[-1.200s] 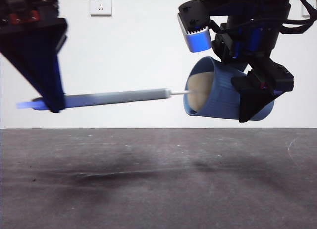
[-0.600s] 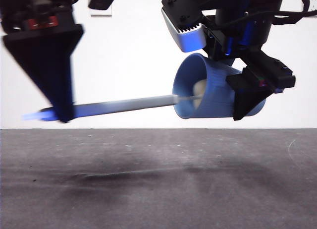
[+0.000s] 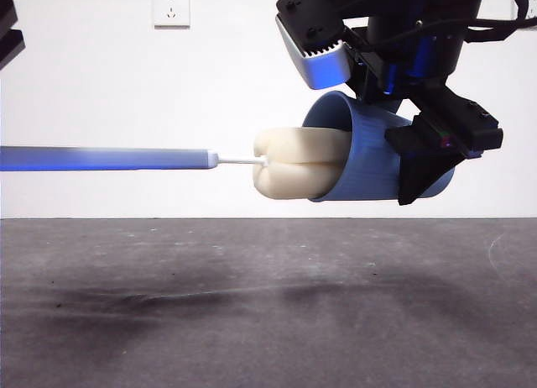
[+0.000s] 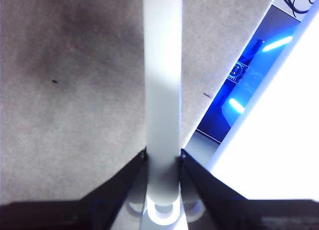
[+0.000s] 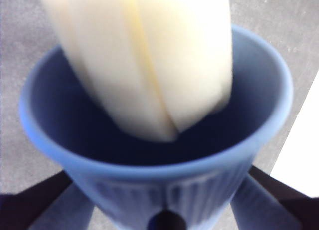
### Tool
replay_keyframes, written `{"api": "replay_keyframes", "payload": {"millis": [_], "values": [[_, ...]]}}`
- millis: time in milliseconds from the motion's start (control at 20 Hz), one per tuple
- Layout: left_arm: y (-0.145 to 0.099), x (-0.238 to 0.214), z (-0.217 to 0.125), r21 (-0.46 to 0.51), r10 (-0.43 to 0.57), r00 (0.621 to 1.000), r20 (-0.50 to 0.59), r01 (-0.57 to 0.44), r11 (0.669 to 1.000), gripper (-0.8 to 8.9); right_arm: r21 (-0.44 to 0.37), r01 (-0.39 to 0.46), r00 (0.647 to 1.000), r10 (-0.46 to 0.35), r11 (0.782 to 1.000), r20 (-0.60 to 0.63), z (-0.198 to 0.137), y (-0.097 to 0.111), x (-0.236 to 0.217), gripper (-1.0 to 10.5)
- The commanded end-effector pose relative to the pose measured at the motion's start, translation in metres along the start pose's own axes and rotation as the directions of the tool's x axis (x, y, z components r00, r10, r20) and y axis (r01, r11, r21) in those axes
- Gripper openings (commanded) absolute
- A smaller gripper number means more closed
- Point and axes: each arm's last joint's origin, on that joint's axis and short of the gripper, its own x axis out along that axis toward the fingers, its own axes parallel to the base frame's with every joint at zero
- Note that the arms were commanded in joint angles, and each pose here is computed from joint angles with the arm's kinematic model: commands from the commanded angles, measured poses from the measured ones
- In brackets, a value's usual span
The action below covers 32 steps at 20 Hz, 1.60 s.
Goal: Pick up the cup brush,pick up the cup,insert the brush into the cup,clean the cup,put the cup brush back,put the cup back to the fixed position on the table
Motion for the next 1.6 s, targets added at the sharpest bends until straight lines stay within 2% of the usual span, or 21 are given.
{"api": "replay_keyframes", "payload": {"millis": [50, 200, 400, 600, 650, 850, 1000, 1300, 1400, 1450, 1500, 1600], "values": [[0.001, 0.002, 0.006, -0.013, -0.014, 0.998, 0.058, 0.015, 1.000, -0.09, 0.011, -0.002, 1.000, 0.003, 1.000, -0.005, 0.001, 0.001, 0.002, -0.2], [0.002, 0.005, 0.021, -0.005, -0.063, 0.982, 0.176, 0.065, 0.998, -0.09, 0.010, -0.004, 1.000, 0.004, 1.000, 0.003, 0.002, 0.001, 0.002, -0.2], [0.001, 0.025, 0.040, 0.007, -0.099, 0.978, 0.182, 0.100, 0.995, -0.09, 0.003, -0.001, 1.000, 0.001, 1.000, 0.011, 0.004, 0.002, 0.000, -0.2], [0.001, 0.030, 0.044, -0.028, -0.100, 0.976, 0.192, 0.107, 0.994, -0.09, -0.002, 0.000, 1.000, 0.000, 1.000, 0.015, 0.006, 0.003, -0.001, -0.2], [0.001, 0.030, 0.042, -0.032, -0.095, 0.982, 0.166, 0.101, 0.994, -0.09, -0.002, 0.000, 1.000, 0.000, 1.000, 0.014, 0.006, 0.003, -0.001, -0.2], [0.004, 0.018, 0.023, -0.055, 0.039, 0.997, 0.072, -0.035, 0.998, -0.09, 0.029, -0.003, 1.000, 0.003, 1.000, 0.012, 0.005, 0.003, -0.001, -0.2], [0.007, 0.000, 0.005, -0.090, 0.053, 0.996, 0.073, -0.046, 0.995, -0.09, 0.065, -0.002, 1.000, 0.002, 0.998, 0.009, 0.004, 0.002, 0.000, -0.2], [0.006, -0.029, -0.034, -0.167, 0.061, 0.997, 0.046, -0.053, 0.985, -0.09, 0.203, 0.000, 1.000, -0.001, 0.979, 0.004, 0.002, 0.000, 0.002, -0.2], [0.004, -0.035, -0.044, -0.194, 0.087, 0.996, 0.035, -0.078, 0.978, -0.09, 0.282, 0.005, 1.000, -0.007, 0.960, 0.007, 0.002, 0.000, 0.002, -0.2], [0.004, -0.038, -0.047, -0.216, 0.113, 0.993, 0.044, -0.101, 0.971, -0.09, 0.338, 0.009, 1.000, -0.012, 0.941, 0.008, 0.002, -0.001, 0.002, -0.2], [0.004, -0.041, -0.049, -0.241, 0.122, 0.990, 0.065, -0.103, 0.965, -0.09, 0.408, 0.012, 1.000, -0.018, 0.913, 0.012, 0.002, -0.002, 0.001, -0.2], [0.005, -0.045, -0.046, -0.326, 0.148, 0.977, 0.155, -0.091, 0.941, -0.09, 0.589, 0.014, 0.999, -0.036, 0.808, 0.024, 0.002, -0.004, -0.001, -0.2]]}}
